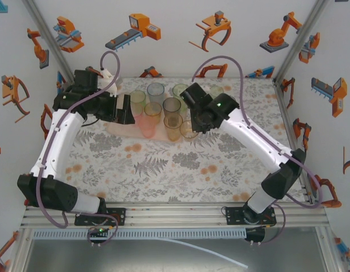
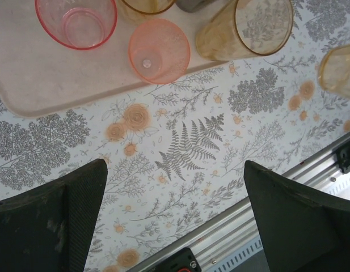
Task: Place the glasses into the tray
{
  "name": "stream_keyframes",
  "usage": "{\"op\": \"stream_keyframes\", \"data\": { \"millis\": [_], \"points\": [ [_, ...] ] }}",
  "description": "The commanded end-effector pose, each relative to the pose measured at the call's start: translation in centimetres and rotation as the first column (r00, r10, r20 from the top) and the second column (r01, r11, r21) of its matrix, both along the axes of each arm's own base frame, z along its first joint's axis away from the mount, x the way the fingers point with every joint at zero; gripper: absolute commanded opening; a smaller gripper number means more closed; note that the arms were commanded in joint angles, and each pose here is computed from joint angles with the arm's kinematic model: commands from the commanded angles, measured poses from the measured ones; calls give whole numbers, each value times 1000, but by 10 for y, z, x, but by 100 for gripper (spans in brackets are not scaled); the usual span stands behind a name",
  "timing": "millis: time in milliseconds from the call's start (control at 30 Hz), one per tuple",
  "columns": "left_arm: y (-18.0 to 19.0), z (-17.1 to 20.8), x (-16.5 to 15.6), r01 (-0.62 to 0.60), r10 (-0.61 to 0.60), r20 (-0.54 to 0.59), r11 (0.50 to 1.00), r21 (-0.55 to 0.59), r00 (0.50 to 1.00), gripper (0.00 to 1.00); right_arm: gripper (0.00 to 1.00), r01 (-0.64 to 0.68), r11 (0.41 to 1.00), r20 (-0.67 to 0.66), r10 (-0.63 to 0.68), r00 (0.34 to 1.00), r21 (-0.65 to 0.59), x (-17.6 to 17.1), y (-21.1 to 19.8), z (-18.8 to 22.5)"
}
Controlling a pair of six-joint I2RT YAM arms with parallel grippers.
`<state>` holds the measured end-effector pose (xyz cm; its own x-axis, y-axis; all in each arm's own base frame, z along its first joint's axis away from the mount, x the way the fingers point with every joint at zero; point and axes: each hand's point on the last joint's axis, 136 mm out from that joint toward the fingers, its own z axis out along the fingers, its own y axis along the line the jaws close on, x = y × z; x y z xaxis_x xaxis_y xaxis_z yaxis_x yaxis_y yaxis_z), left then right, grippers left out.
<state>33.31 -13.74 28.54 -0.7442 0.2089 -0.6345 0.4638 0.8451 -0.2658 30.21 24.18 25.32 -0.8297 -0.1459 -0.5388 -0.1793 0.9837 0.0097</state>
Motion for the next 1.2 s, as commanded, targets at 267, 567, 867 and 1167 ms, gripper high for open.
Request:
{"op": "stream_keyframes", "data": {
  "millis": [267,567,867,1167],
  "points": [
    [26,-8,-45,-25,25,-1,999,22,1000,93,0,-79,993,-70,85,994,87,-5,110,-62],
    [78,-14,-42,-241,240,22,966,91,971,93,0,-110,990,-128,121,984,88,3,152,-115],
    [64,-18,-38,-206,206,-21,978,18,978,91,0,-124,990,-147,133,980,68,6,162,-139],
    [47,-23,-41,-123,121,-54,992,-41,991,94,6,-131,991,-162,135,978,38,4,164,-156]
  ]
}}
